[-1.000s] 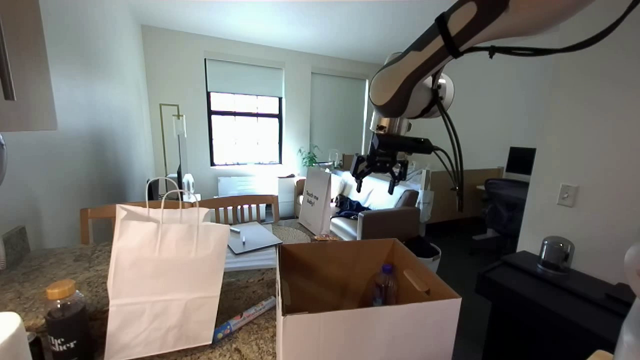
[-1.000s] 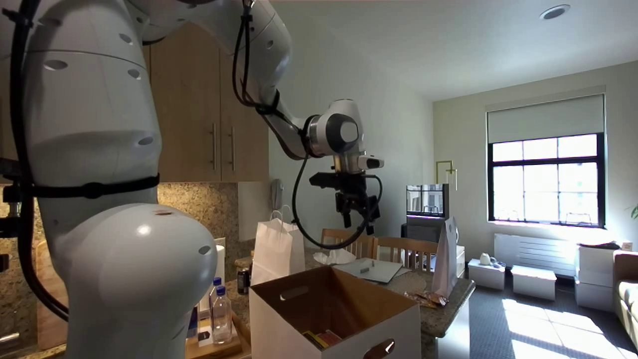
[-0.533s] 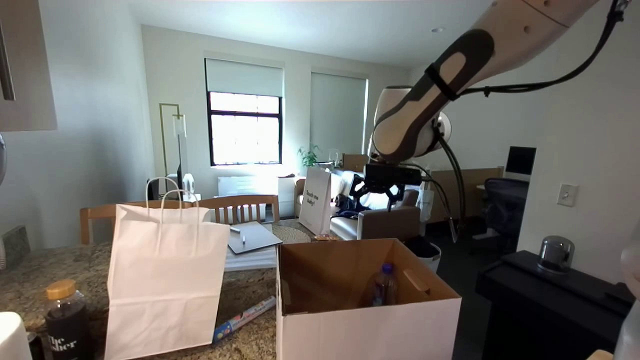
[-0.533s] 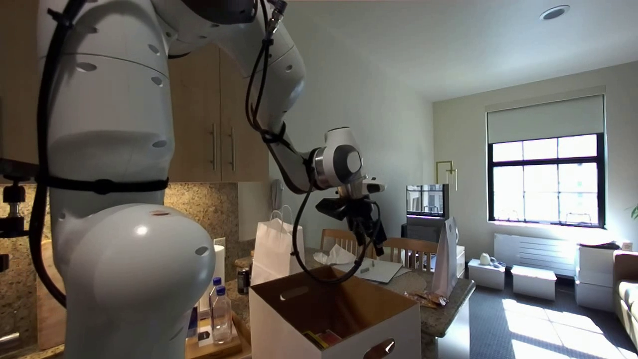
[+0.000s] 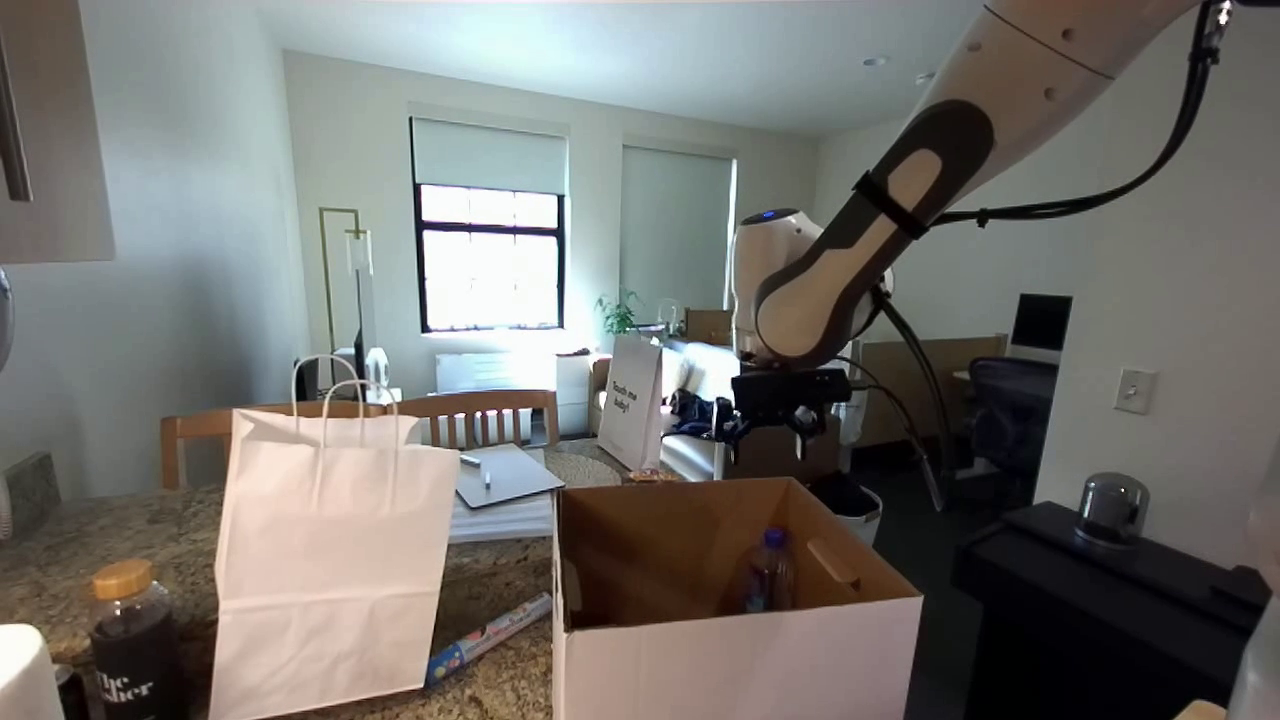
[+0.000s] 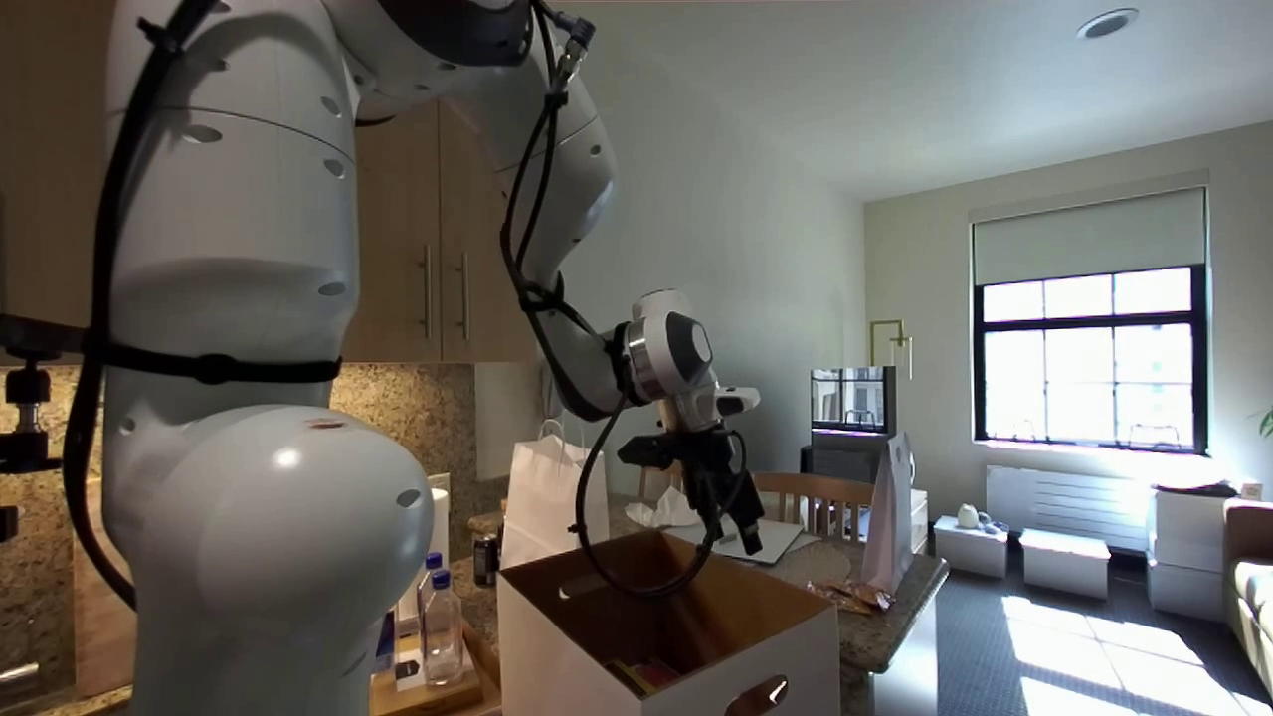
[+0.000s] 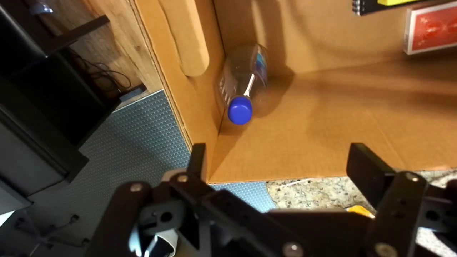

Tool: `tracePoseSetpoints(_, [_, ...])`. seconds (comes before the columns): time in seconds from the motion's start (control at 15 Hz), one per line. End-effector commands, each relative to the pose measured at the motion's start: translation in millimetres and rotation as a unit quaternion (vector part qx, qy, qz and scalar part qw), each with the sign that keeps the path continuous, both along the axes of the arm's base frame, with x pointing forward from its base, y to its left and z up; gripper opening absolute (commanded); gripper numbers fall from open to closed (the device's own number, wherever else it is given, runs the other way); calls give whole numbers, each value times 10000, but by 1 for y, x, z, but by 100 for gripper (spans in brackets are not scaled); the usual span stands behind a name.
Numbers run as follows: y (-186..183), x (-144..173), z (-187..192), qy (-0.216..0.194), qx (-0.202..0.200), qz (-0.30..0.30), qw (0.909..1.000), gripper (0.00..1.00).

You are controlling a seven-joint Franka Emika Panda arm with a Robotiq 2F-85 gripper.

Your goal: Remove the water bottles from the box

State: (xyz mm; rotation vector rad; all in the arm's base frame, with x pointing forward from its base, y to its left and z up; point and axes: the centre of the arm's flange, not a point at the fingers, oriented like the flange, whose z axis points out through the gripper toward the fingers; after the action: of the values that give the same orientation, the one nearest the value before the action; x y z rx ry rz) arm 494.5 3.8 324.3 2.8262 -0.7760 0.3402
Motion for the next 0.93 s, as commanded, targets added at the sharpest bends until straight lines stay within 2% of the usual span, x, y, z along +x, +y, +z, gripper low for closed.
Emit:
tracePoseSetpoints(0.0, [5, -6, -11, 390, -397, 180, 9983, 100])
tracePoseSetpoints(0.2, [10, -7, -24, 535, -572, 559, 9954, 100])
tracePoseSetpoints(0.4, [30, 1, -36, 313, -867, 1080, 9899, 100])
tracePoseSetpoints(0.47, [35, 5, -40, 115, -1045, 1282, 9862, 100])
tracePoseSetpoints(0.6, [44, 14, -48, 72, -1273, 1606, 9787, 100])
tracePoseSetpoints(0.87, [46, 9, -64, 671, -1585, 1825, 9680, 100])
